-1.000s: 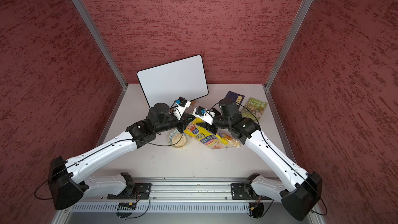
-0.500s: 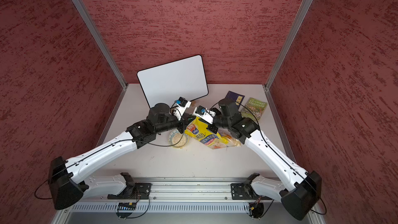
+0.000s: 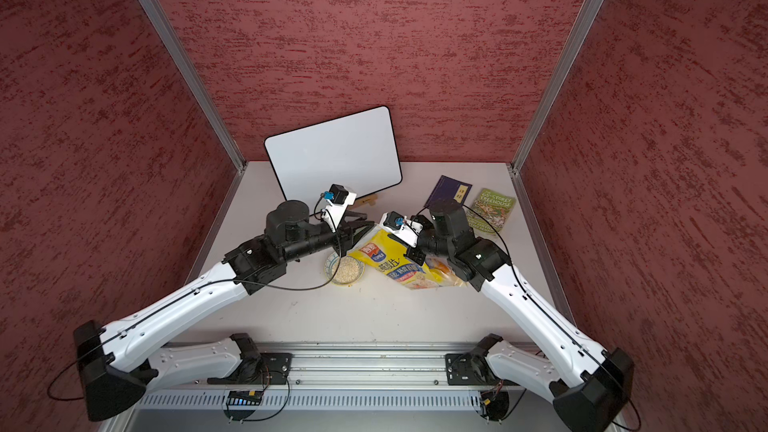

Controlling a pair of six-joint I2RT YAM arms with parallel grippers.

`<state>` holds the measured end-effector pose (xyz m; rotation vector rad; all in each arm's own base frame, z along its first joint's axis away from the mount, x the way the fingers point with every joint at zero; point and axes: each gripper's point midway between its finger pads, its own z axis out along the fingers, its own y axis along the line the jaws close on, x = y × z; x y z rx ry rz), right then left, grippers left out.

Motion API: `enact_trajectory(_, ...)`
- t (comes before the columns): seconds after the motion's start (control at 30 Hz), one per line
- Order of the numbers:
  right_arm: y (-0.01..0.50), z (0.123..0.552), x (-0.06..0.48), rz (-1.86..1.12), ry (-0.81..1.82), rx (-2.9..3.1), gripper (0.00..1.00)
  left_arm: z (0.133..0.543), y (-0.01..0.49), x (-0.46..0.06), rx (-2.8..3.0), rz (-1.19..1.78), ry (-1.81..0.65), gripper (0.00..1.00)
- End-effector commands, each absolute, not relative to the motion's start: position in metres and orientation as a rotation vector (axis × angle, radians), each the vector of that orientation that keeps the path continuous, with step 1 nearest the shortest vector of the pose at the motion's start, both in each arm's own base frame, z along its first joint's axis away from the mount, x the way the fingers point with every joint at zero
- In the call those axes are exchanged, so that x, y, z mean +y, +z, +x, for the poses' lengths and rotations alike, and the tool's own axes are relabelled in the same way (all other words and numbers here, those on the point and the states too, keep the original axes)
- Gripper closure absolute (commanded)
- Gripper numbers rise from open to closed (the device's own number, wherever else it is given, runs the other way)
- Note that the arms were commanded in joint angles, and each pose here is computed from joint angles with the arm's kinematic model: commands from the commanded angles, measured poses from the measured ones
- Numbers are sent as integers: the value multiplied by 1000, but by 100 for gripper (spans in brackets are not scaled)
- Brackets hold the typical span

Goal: Pour the oats into the breakfast bowl
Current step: Place the oats bag at the center of the board.

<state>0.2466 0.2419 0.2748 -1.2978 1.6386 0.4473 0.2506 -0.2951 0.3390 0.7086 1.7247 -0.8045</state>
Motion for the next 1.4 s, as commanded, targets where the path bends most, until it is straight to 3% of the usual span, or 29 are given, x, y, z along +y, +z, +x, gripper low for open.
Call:
enact_trajectory(0.0, 287, 249, 235, -1254, 420, 1623, 100, 252, 343, -274, 1716, 653, -754, 52)
enact_trajectory(0.13, 289, 247, 229, -1242, 412, 1618, 100, 251, 339, -240, 1735, 572, -695, 46)
enact_trajectory(0.47, 289, 246, 225, -1233, 410, 1634, 100, 278, 263, -189, 1957, 433, -691, 46)
enact_trajectory(0.97, 288, 245, 221, -1225, 392, 1649, 100, 303, 181, -215, 2188, 550, -870, 54)
enact_trajectory(1.37, 287, 246, 221, -1226, 391, 1654, 100, 321, 168, -228, 2199, 576, -903, 61)
